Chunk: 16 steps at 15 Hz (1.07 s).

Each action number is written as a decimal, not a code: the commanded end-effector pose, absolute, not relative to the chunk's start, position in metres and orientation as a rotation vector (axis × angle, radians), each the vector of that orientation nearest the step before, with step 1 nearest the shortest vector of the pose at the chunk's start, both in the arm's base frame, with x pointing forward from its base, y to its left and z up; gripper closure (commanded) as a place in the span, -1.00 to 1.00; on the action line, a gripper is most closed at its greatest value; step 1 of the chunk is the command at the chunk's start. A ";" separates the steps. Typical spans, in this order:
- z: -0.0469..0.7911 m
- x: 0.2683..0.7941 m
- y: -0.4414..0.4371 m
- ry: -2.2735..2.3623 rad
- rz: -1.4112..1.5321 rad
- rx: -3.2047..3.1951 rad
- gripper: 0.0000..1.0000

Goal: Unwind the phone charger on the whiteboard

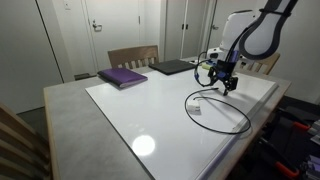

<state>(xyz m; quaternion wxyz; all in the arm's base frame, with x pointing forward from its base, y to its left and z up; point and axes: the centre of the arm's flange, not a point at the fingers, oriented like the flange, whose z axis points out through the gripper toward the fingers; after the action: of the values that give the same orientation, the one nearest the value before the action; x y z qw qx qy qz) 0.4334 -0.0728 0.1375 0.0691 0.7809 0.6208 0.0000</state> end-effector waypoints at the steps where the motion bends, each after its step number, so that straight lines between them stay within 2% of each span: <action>1: 0.121 0.443 -0.080 1.872 -0.012 2.346 -1.00; 4: 0.123 0.446 -0.076 1.871 -0.004 2.344 -1.00; 5: 0.123 0.448 -0.076 1.867 -0.002 2.351 -0.50; 6: 0.123 0.450 -0.077 1.858 -0.012 2.360 -0.47; 10: 0.126 0.455 -0.080 1.763 -0.087 2.506 -0.02; 16: 0.145 0.474 -0.082 1.634 -0.072 2.628 0.93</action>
<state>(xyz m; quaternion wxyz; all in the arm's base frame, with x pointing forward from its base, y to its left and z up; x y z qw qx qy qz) 0.4497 -0.0775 0.1478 0.0270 0.8387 0.5426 -0.0373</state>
